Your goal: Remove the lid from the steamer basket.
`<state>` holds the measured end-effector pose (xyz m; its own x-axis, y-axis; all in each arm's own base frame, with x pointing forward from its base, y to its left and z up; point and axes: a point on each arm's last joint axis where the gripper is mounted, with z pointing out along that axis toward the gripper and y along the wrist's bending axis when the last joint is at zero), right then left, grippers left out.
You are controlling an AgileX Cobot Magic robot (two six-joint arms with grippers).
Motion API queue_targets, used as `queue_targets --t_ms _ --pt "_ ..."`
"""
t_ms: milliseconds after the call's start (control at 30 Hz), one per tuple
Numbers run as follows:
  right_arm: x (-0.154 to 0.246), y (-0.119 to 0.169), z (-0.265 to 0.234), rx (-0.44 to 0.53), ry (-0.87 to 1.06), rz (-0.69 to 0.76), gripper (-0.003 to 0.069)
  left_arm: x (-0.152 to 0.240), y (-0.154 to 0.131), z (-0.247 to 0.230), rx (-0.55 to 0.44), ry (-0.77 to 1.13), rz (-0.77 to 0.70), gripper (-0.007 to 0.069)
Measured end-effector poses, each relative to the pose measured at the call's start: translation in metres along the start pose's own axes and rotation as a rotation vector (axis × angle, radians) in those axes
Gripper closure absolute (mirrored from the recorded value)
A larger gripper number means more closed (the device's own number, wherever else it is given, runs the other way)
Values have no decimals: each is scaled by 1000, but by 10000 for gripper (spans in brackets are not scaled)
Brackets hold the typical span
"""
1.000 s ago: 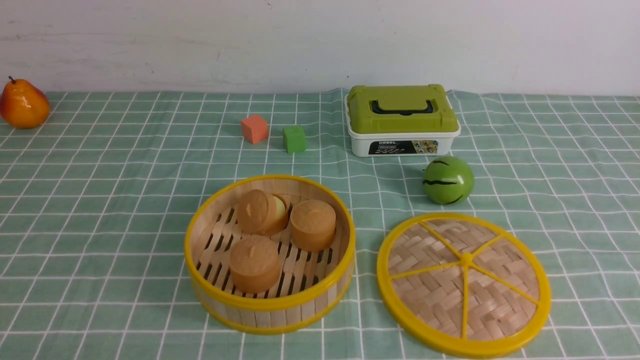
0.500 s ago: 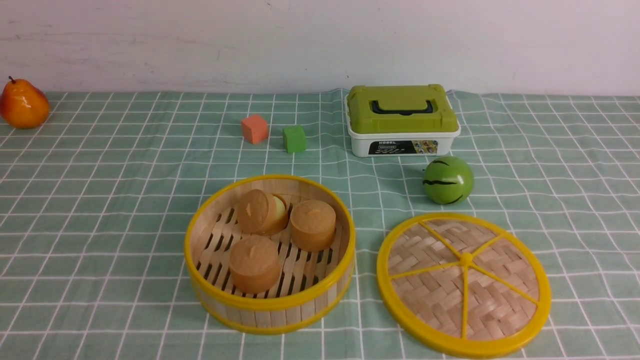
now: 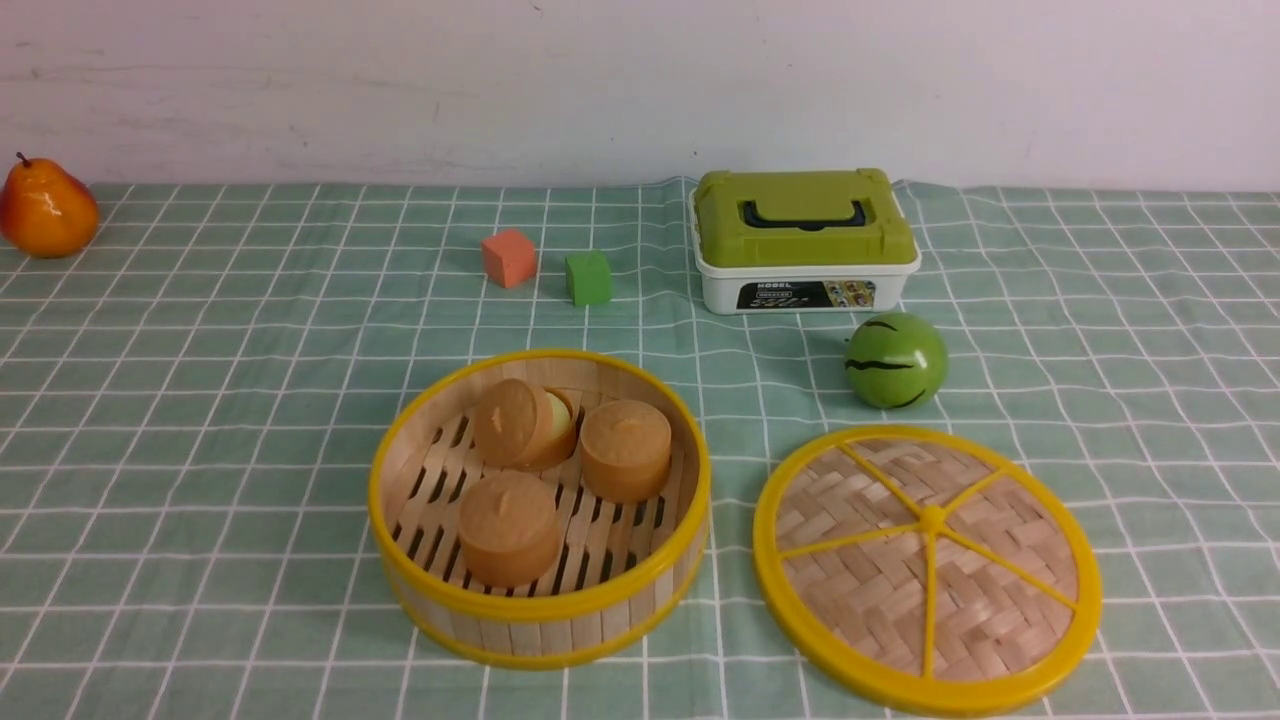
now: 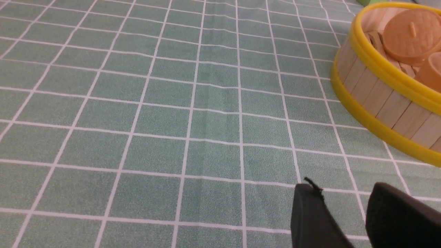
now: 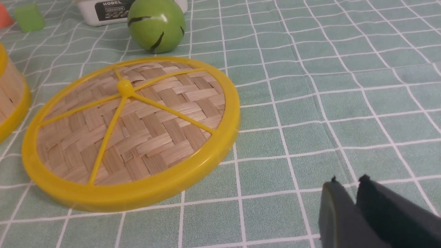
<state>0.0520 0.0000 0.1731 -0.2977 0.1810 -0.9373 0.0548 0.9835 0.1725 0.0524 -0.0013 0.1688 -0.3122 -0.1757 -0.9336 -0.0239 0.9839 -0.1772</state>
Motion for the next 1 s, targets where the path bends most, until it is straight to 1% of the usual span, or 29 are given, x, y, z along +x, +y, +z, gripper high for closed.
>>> queue_targets --t_ms 333,1000 --pt "0 0 0 0 1 0 591 0 0 0 0 0 0 386" --pt "0 0 0 0 1 0 559 0 0 0 0 -1 0 386"
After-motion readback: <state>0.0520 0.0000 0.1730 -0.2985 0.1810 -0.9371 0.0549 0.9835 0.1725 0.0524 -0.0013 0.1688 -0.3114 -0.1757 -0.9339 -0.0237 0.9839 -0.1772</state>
